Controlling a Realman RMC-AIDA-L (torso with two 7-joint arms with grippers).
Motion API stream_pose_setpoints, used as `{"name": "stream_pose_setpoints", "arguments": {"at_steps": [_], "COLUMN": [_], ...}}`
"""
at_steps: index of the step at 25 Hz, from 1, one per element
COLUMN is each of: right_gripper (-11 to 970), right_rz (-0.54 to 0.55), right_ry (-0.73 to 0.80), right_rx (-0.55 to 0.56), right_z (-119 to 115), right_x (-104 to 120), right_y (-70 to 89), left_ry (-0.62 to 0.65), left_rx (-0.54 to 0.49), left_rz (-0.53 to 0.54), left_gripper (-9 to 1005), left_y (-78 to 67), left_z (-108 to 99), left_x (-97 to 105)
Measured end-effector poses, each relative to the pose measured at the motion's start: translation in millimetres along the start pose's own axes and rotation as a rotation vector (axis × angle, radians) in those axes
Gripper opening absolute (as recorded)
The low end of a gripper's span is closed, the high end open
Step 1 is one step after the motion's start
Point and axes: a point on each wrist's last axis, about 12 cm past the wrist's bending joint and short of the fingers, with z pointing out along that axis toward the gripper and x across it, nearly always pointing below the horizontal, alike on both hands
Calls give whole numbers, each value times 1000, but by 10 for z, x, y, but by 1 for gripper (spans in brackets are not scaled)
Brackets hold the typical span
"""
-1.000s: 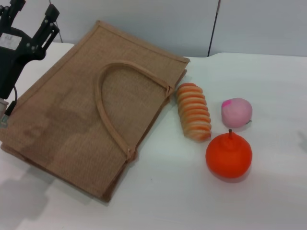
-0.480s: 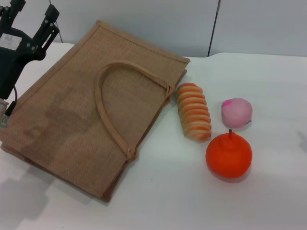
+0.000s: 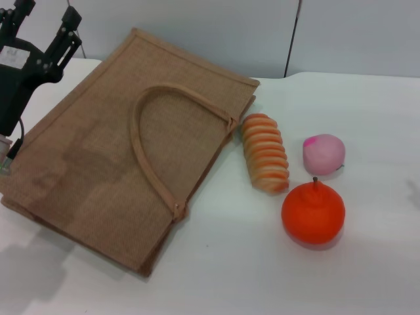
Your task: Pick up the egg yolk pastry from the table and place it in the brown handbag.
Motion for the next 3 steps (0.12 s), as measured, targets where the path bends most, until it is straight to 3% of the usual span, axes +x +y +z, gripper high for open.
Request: {"name": "stream_pose_setpoints", "arguments": {"at_steps": [3], "right_gripper": [854], "right_rz": [0], "right_ry": [0], "right_rx": [0], "right_z": [1], "right_x": [1], "right_y": [1], "left_ry": [0], "left_rx": [0], "left_rz": [0], "left_gripper": [802], "left_y": [0], "left_z": [1], "left_x": [0]}}
